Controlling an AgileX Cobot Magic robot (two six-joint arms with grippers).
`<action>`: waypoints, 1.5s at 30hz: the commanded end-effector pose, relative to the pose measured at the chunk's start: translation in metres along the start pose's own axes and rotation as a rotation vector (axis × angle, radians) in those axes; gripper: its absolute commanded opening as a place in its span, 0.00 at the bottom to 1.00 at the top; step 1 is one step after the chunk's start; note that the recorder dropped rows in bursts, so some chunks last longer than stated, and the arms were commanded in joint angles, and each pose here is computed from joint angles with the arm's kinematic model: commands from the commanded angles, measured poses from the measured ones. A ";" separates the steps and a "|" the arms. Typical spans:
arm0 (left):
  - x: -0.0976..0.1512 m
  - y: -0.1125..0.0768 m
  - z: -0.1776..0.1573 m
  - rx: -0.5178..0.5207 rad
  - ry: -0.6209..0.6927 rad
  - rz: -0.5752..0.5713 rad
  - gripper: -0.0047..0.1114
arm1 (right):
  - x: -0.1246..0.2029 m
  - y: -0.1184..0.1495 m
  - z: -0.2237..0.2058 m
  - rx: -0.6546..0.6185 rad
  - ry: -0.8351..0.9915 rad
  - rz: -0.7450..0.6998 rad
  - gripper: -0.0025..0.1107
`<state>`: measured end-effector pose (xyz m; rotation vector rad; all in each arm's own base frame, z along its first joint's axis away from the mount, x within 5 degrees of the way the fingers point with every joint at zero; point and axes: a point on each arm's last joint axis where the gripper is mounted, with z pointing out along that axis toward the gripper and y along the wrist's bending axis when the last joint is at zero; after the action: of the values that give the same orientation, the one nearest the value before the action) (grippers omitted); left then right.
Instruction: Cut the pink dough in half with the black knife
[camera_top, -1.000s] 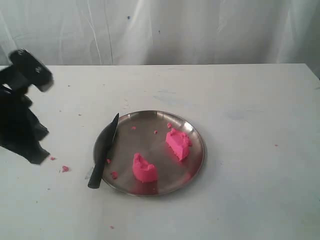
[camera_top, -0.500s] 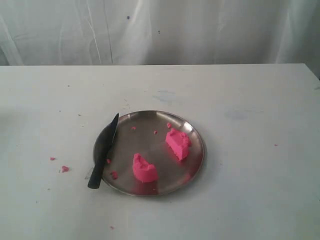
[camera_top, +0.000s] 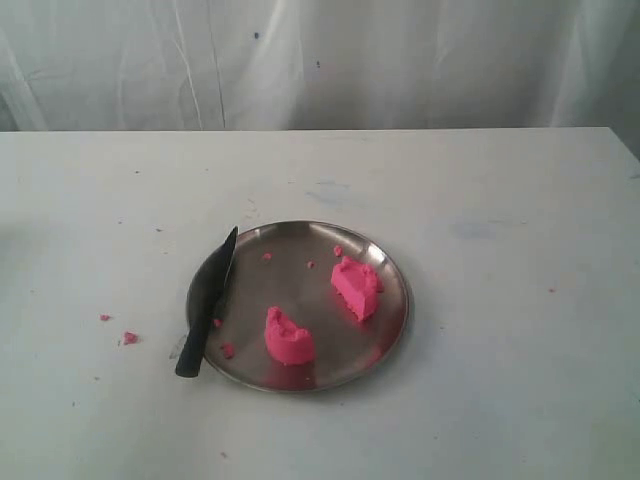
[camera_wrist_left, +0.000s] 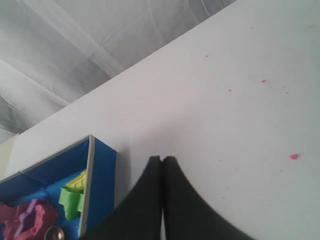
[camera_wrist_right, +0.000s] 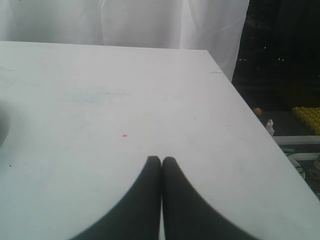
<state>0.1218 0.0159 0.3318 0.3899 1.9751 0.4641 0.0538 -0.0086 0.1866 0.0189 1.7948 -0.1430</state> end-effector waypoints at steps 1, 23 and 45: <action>0.043 -0.025 -0.018 -0.002 -0.057 -0.051 0.04 | 0.000 0.000 0.000 0.002 -0.010 -0.006 0.02; 0.163 -0.099 0.001 0.088 0.034 -0.338 0.04 | 0.000 0.000 0.000 0.001 -0.010 -0.004 0.02; 0.161 -0.098 0.001 0.085 0.016 -0.370 0.04 | 0.001 0.000 0.000 0.002 -0.008 -0.004 0.02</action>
<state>0.0480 0.0061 0.1603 0.0739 2.0281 0.1671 0.0538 -0.0083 0.1866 0.0219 1.7947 -0.1371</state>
